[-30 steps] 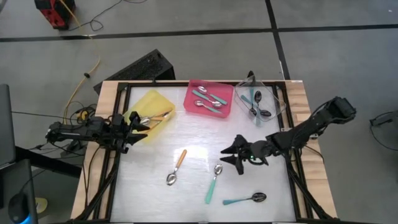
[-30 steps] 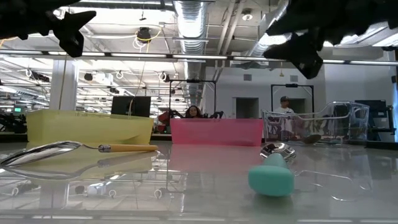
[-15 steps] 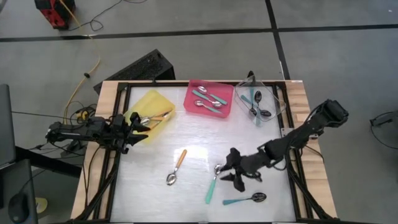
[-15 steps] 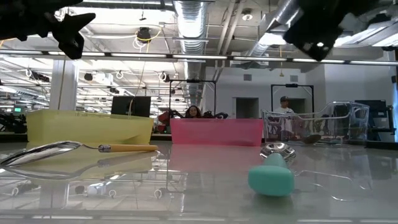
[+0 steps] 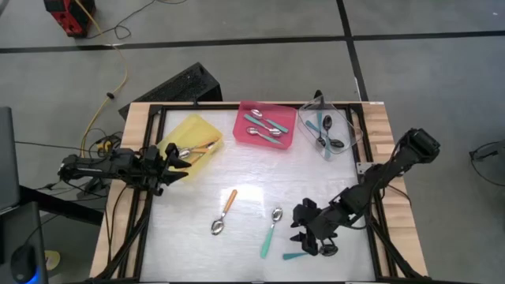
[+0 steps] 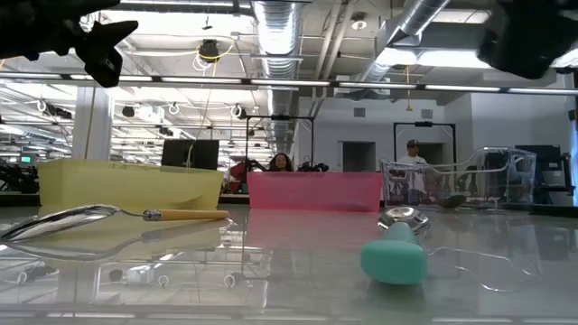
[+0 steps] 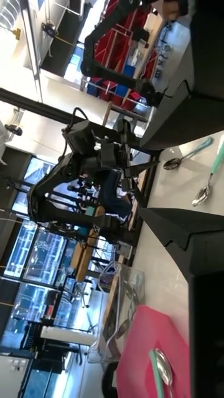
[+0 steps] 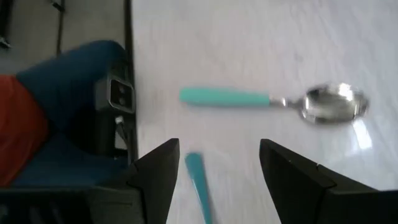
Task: Sort silverware by color (type)
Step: Put the blue spoon into the transparent bin
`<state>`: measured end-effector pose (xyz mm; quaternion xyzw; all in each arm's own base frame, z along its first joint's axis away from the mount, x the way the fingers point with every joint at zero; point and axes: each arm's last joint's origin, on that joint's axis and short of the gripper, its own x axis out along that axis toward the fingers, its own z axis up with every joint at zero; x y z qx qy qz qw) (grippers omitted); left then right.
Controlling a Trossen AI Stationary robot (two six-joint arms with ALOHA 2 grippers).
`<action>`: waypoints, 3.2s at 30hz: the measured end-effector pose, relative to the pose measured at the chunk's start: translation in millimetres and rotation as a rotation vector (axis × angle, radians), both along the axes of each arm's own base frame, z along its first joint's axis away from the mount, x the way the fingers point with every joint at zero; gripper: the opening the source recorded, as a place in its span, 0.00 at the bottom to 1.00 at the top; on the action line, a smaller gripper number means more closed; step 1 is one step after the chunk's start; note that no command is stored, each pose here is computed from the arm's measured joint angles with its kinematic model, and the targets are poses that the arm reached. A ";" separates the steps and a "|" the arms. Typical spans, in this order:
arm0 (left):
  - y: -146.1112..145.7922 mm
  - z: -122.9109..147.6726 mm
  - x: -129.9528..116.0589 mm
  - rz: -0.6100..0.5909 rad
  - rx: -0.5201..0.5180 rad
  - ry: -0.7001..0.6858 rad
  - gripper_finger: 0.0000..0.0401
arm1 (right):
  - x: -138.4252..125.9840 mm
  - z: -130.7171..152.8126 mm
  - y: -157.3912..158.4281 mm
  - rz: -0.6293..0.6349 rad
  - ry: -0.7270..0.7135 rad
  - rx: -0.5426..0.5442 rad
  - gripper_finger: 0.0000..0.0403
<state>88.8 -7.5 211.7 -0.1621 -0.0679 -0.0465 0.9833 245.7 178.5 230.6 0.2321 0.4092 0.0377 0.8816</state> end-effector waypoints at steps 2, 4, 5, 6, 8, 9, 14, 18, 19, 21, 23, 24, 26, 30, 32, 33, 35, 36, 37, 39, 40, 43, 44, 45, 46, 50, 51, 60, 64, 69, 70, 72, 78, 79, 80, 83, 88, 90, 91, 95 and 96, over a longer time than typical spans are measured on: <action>0.1 -0.4 0.1 0.002 0.000 0.004 0.37 | -5.6 -6.6 6.0 0.002 0.048 -0.010 0.62; 0.1 -0.5 0.1 0.003 0.000 0.005 0.37 | -12.4 -14.5 11.6 -0.003 0.110 -0.022 0.62; 0.1 -0.5 0.1 0.003 0.001 0.005 0.37 | -15.6 -18.5 14.8 -0.002 0.138 -0.031 0.62; 0.1 -0.5 0.1 0.004 0.005 0.005 0.37 | -18.4 -22.0 17.4 -0.003 0.162 -0.039 0.62; 0.1 -0.4 0.0 0.005 0.010 0.003 0.37 | -23.6 -29.9 22.3 -0.011 0.207 -0.064 0.62; 0.2 -0.4 0.0 0.007 0.010 0.003 0.37 | -25.2 -33.7 24.6 -0.013 0.221 -0.075 0.62; 0.4 -0.5 0.1 0.016 0.025 0.003 0.37 | -27.2 -50.1 35.2 0.031 0.251 -0.128 0.62; 0.4 -0.2 0.0 0.018 0.032 0.000 0.37 | -26.8 -63.7 42.5 0.094 0.272 -0.163 0.62; 0.4 -0.2 0.0 0.018 0.032 0.000 0.37 | -25.9 -66.6 43.6 0.095 0.274 -0.166 0.62; 0.4 -0.2 0.0 0.018 0.031 0.000 0.37 | -24.2 -72.7 45.4 0.104 0.280 -0.174 0.62; 0.4 -0.3 0.0 0.018 0.031 0.001 0.37 | -21.8 -77.1 47.8 0.119 0.269 -0.178 0.62; 0.4 -0.2 0.0 0.019 0.030 0.000 0.37 | -20.8 -78.6 48.7 0.126 0.264 -0.180 0.62; 0.5 -0.2 0.0 0.022 0.026 0.000 0.37 | -20.0 -78.9 50.1 0.135 0.253 -0.175 0.62; 0.6 -0.2 0.0 0.024 0.025 0.000 0.37 | -22.0 -78.6 51.9 0.144 0.253 -0.175 0.62; 0.6 -0.2 0.0 0.024 0.025 0.001 0.37 | -24.7 -76.9 54.2 0.155 0.247 -0.171 0.62; 0.6 -0.3 0.1 0.024 0.025 0.001 0.37 | -26.0 -76.5 55.9 0.161 0.244 -0.169 0.62; 0.6 -0.2 0.0 0.024 0.025 0.001 0.37 | -29.3 -78.8 59.4 0.165 0.253 -0.168 0.62; 0.6 -0.2 0.0 0.025 0.025 0.001 0.37 | -31.0 -81.5 61.5 0.166 0.265 -0.165 0.62; 0.6 -0.2 0.0 0.025 0.025 0.001 0.37 | -32.7 -84.3 63.5 0.169 0.279 -0.163 0.62; 0.6 -0.4 0.1 0.024 0.025 0.003 0.37 | -36.3 -88.9 67.4 0.163 0.293 -0.163 0.62; 0.6 -0.5 0.1 0.024 0.025 0.004 0.37 | -36.9 -91.2 69.0 0.153 0.298 -0.160 0.62; 0.6 -0.8 0.1 0.025 0.025 0.007 0.37 | -38.4 -95.4 72.8 0.135 0.308 -0.151 0.62; 0.6 -0.8 0.1 0.025 0.025 0.007 0.37 | -39.2 -97.0 73.6 0.129 0.306 -0.159 0.62; 0.6 -0.9 0.2 0.024 0.025 0.008 0.37 | -39.5 -98.0 73.8 0.119 0.310 -0.158 0.62; 0.6 -0.8 0.1 0.025 0.025 0.007 0.37 | -39.1 -98.1 73.1 0.102 0.317 -0.153 0.62; 0.6 -0.8 0.1 0.024 0.025 0.007 0.37 | -37.9 -97.6 70.9 0.092 0.336 -0.141 0.61; 0.6 -0.8 0.1 0.024 0.025 0.007 0.37 | -39.3 -98.1 71.1 0.097 0.341 -0.148 0.60; 0.6 -0.8 0.1 0.024 0.026 0.007 0.37 | -48.0 -100.8 71.9 0.138 0.359 -0.221 0.52; 0.6 -0.8 0.1 0.024 0.026 0.007 0.37 | -48.7 -101.4 71.3 0.158 0.364 -0.235 0.47; 0.6 -0.9 0.1 0.024 0.025 0.008 0.37 | -49.5 -102.0 70.1 0.177 0.370 -0.255 0.35; 0.6 -0.9 0.1 0.024 0.025 0.007 0.37 | -49.0 -102.2 69.2 0.174 0.374 -0.257 0.32; 0.6 -0.9 0.1 0.024 0.025 0.008 0.37 | -48.1 -102.4 67.8 0.170 0.383 -0.257 0.27; 0.6 -0.9 0.1 0.024 0.025 0.007 0.37 | -43.3 -102.7 62.8 0.149 0.397 -0.250 0.13; 0.6 -0.9 0.1 0.024 0.025 0.008 0.37 | -42.6 -102.8 62.2 0.145 0.400 -0.246 0.12; 0.6 -0.9 0.2 0.024 0.025 0.008 0.37 | -41.4 -102.9 61.2 0.140 0.402 -0.244 0.11; 0.6 -0.9 0.1 0.024 0.020 0.008 0.37 | -38.9 -102.9 58.7 0.131 0.412 -0.236 0.09; 0.6 -0.8 0.1 0.024 0.020 0.008 0.37 | -35.4 -103.0 54.9 0.114 0.420 -0.236 0.10; 0.6 -0.8 0.1 0.024 0.020 0.008 0.37 | -34.1 -103.0 53.7 0.106 0.417 -0.238 0.10; 0.6 -0.8 0.1 0.024 0.020 0.008 0.37 | -33.6 -103.0 53.2 0.099 0.409 -0.246 0.09; 0.6 -0.8 0.1 0.023 0.019 0.007 0.37 | -28.4 -99.3 52.7 0.080 0.393 -0.256 0.07; 0.6 -0.8 0.1 0.023 0.016 0.007 0.37 | -26.1 -96.9 53.1 0.080 0.390 -0.253 0.07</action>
